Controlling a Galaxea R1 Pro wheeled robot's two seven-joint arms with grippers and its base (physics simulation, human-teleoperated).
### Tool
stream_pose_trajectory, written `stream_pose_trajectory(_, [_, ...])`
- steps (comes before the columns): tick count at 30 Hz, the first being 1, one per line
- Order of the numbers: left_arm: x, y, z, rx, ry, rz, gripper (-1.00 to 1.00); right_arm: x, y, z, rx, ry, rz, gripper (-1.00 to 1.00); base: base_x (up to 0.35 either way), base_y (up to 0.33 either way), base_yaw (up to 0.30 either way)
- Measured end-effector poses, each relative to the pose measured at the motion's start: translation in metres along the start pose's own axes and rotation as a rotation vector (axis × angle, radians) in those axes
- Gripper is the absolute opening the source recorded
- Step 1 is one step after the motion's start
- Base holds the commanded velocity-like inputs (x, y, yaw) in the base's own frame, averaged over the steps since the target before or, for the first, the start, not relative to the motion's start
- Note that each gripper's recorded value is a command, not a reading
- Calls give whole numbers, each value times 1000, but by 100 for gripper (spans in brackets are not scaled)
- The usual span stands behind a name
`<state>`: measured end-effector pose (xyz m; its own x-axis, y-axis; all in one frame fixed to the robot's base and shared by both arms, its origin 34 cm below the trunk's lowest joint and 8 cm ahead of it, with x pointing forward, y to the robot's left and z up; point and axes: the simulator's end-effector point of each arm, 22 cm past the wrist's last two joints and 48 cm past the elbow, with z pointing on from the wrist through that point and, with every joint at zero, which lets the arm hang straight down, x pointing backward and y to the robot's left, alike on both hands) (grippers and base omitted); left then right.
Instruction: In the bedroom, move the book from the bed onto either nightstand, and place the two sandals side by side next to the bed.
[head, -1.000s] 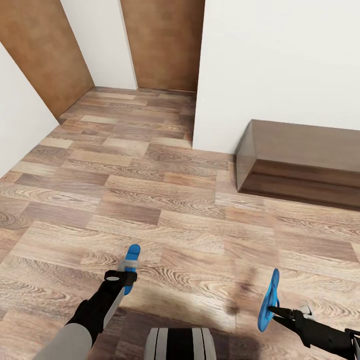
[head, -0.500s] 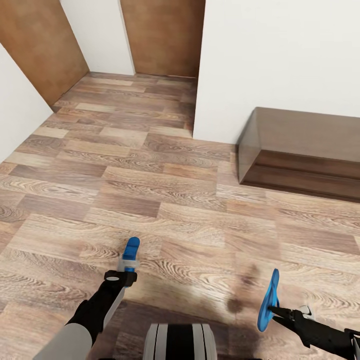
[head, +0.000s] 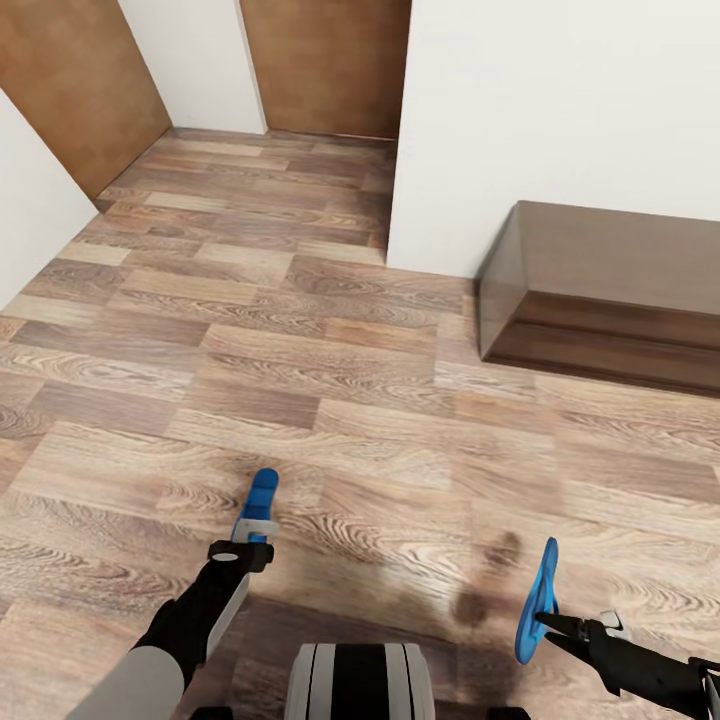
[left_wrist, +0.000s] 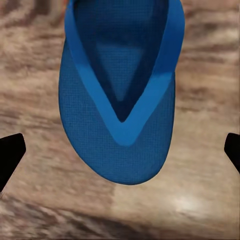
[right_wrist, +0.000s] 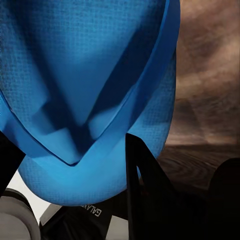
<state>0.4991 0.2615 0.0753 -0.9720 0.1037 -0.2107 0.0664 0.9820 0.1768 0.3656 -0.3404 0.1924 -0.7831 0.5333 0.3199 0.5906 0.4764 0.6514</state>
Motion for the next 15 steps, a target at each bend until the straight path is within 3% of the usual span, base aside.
stream_pose_trajectory(7, [-3, 1, 0, -1, -14, -3, 100, 0, 0, 1, -1, 0, 0, -100, 102, 0, 0])
stream_pose_trajectory(15, [-3, 1, 0, -1, -16, -4, 100, 1, 0, 1, -1, 1, 0, -100, 295, 0, 0])
